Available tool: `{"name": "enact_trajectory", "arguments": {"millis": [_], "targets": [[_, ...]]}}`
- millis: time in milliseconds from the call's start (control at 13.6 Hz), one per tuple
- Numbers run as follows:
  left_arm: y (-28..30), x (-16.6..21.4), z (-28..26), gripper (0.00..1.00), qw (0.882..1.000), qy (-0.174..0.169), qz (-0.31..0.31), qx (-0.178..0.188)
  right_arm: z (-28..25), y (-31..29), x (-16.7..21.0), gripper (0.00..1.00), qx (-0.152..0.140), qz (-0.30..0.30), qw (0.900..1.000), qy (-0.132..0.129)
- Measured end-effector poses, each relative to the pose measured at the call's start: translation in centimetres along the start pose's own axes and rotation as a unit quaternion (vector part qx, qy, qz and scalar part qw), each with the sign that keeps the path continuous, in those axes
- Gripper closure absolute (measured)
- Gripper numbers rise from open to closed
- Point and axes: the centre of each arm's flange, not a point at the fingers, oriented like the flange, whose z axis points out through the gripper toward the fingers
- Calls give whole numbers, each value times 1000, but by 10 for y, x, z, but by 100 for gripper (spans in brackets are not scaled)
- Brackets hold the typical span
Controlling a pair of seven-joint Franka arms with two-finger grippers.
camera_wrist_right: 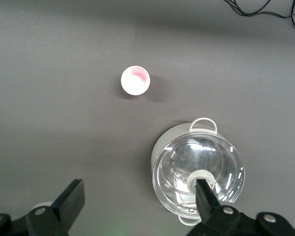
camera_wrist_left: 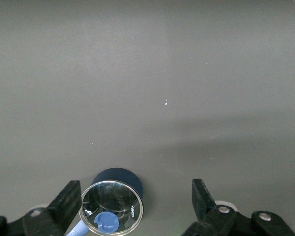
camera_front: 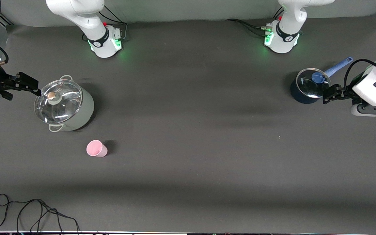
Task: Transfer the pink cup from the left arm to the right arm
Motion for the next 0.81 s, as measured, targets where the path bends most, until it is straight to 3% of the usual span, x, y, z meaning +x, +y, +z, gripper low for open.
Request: {"name": "enact_trajectory", "arguments": {"millis": [807], "targets": [[2,2,-6,0,1000,7,2,0,0,0,0,0,0,0,1000,0]]}}
